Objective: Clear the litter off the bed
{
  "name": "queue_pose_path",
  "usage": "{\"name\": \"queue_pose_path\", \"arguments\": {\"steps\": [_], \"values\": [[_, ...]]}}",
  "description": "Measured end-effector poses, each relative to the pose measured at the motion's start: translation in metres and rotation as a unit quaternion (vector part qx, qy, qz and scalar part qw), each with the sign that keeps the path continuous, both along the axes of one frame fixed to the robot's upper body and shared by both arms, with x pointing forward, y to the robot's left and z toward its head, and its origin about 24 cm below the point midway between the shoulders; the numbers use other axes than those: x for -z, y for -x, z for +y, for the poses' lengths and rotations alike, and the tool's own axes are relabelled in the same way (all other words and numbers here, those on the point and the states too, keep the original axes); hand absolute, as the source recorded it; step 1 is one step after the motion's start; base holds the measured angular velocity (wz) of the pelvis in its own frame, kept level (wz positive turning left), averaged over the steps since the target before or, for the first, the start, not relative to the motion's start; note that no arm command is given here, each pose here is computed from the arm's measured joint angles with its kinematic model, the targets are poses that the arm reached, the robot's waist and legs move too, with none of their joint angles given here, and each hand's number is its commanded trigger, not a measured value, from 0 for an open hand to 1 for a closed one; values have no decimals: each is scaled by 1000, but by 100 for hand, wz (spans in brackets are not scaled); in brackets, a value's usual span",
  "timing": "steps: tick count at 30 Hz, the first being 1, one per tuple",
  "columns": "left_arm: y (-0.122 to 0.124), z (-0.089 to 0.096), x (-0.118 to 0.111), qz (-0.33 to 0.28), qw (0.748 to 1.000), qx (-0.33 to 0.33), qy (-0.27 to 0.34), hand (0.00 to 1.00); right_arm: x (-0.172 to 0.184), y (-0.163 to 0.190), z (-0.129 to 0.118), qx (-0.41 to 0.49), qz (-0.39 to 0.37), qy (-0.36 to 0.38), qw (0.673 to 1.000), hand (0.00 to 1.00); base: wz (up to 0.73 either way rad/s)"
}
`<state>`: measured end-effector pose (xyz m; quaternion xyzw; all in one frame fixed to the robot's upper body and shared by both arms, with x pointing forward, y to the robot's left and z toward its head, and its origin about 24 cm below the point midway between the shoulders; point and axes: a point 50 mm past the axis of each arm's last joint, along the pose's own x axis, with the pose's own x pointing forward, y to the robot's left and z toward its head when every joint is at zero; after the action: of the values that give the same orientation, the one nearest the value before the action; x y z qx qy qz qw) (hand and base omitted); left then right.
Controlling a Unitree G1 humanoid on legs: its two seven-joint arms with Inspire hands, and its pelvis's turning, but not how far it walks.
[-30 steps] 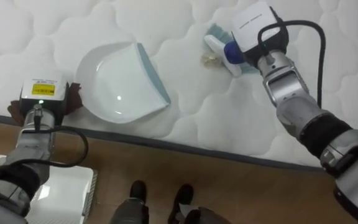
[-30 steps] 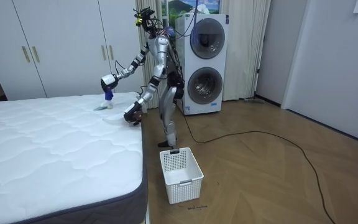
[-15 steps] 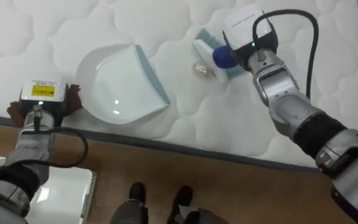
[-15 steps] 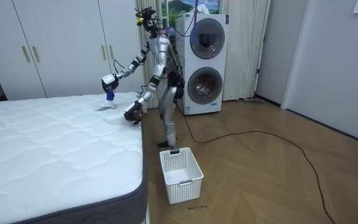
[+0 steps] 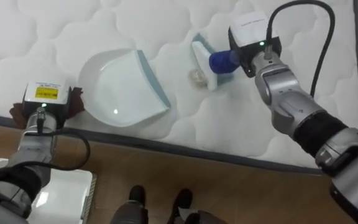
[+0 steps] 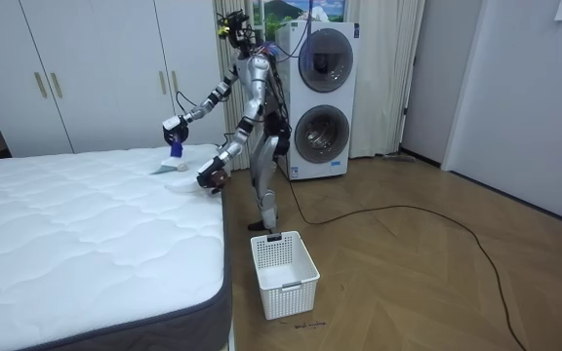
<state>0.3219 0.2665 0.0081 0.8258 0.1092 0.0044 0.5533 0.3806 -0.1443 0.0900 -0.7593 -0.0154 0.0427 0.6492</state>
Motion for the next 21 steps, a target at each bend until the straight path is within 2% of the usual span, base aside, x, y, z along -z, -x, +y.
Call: {"name": "queue_pose_path", "arguments": {"steps": [8, 15, 21], "values": [[0, -13, 7, 12, 1000, 15, 4, 100, 8, 0, -4, 10, 55, -106, 993, 100, 0], [3, -15, 12, 22, 1000, 15, 7, 100, 26, 5, -12, 32, 104, -191, 976, 100, 3], [4, -17, 15, 31, 999, 11, 11, 100, 37, 10, -12, 35, 142, -216, 965, 100, 0]]}}
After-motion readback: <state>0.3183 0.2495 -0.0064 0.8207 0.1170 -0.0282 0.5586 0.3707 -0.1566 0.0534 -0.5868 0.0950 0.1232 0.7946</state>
